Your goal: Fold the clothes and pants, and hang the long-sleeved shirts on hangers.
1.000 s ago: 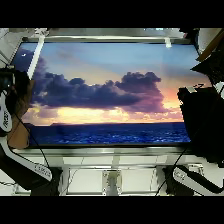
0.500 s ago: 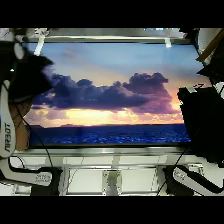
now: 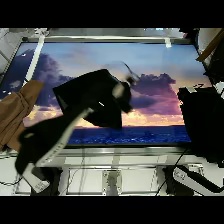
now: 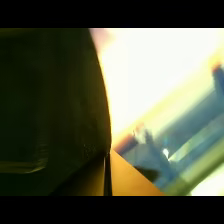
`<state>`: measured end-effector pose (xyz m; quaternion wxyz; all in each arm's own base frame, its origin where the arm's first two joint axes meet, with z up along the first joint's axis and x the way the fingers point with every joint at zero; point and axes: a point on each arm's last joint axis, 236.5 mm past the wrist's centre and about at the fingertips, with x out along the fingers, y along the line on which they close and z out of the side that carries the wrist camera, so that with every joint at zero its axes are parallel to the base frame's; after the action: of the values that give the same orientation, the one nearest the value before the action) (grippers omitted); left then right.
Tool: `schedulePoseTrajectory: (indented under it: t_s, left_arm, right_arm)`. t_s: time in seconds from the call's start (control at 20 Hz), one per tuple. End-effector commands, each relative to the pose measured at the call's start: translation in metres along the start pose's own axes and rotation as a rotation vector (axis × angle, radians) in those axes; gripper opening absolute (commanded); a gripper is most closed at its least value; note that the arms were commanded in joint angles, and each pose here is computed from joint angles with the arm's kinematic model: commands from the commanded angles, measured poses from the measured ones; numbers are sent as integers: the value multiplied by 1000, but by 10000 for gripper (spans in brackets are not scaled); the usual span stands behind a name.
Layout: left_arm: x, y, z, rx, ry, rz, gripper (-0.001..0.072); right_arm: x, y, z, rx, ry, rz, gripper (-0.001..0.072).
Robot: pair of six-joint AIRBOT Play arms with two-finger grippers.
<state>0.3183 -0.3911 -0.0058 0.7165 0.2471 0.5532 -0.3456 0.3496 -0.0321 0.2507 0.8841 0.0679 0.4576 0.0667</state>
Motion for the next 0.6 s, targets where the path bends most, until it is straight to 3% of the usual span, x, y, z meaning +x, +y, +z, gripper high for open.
schedulePoseTrajectory:
  t_s: [0.0,0.3,0.35,0.4,0.5,0.55]
  left_arm:
    - [61,-89,-50,210,209,-16,19]
    - [13,-74,-60,212,241,23,20]
    - [5,-67,-70,206,287,28,20]
    - [0,-60,-79,199,326,32,55]
    - [-7,-50,-81,193,338,33,533]
    - [-15,-43,-76,198,312,39,559]
  right_arm:
    - [8,-5,3,3,3,-3,19]
    - [38,-14,2,31,75,24,32]
    - [44,-13,0,36,92,40,78]
    - [51,-10,-1,42,109,69,174]
    - [61,0,0,52,129,135,214]
    - [65,4,1,57,132,161,214]
